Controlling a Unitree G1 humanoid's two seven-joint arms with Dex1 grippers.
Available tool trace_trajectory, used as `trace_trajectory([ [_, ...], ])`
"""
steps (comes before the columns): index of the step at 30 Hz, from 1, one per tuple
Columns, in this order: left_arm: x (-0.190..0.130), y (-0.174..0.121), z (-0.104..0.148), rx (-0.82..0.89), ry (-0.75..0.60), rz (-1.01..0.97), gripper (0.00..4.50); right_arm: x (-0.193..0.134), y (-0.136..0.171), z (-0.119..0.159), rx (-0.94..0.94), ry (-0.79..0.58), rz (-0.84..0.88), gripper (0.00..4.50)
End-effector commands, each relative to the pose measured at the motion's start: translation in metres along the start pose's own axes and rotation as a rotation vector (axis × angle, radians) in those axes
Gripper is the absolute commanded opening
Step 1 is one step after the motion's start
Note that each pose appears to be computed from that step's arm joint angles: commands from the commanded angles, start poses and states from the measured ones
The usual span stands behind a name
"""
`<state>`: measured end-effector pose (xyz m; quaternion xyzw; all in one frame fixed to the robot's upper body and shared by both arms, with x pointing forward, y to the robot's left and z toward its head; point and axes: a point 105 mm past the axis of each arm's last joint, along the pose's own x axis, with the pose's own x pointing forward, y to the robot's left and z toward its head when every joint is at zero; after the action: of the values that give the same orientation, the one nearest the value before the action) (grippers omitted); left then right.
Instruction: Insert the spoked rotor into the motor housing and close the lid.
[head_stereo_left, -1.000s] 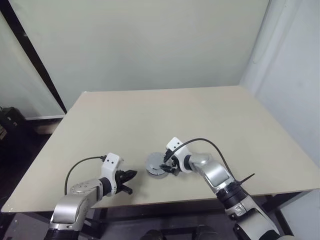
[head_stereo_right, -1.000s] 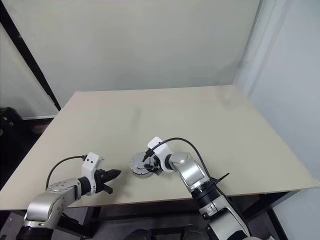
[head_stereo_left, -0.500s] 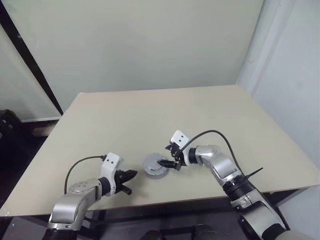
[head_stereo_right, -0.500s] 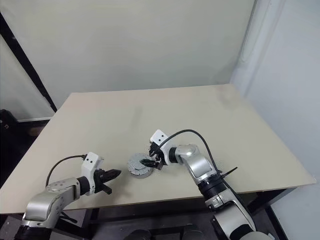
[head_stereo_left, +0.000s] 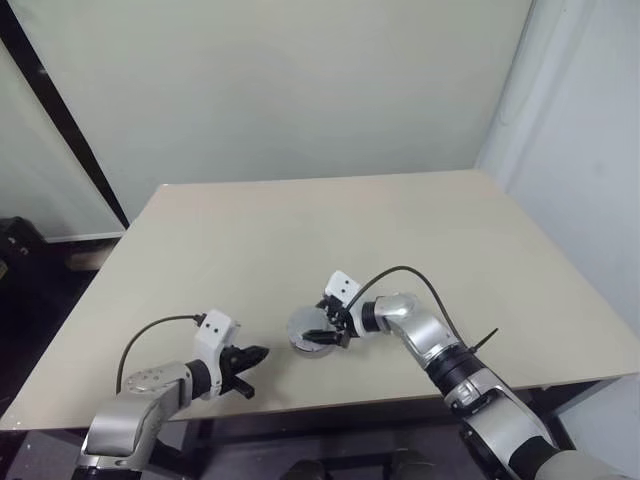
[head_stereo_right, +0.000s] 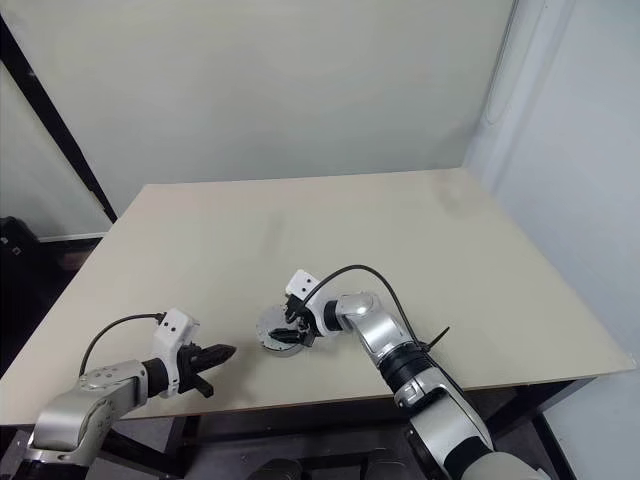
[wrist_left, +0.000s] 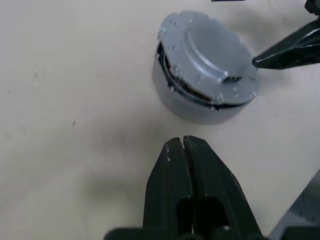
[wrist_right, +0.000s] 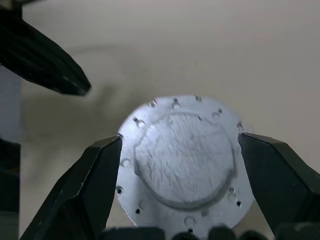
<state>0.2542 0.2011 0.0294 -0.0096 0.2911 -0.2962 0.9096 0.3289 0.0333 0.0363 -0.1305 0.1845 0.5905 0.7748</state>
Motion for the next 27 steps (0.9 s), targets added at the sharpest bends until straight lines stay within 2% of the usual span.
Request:
trace_trajectory([
  [1,-0.009,0.001,0.017,0.042,-0.056,0.017,0.00,0.003,-0.005,0.017,-0.051,-0.038,-0.010,4.05],
  [19,-0.015,0.002,0.017,0.038,-0.061,0.046,0.00,0.015,-0.003,0.006,-0.028,0.004,-0.009,4.05],
  [23,-0.013,0.002,0.019,0.047,-0.060,0.043,0.00,0.017,-0.004,0.007,-0.031,0.006,-0.023,3.25],
  [27,-0.010,0.001,0.022,0.071,-0.063,0.029,0.00,0.019,-0.002,0.008,-0.023,0.016,-0.019,3.25],
])
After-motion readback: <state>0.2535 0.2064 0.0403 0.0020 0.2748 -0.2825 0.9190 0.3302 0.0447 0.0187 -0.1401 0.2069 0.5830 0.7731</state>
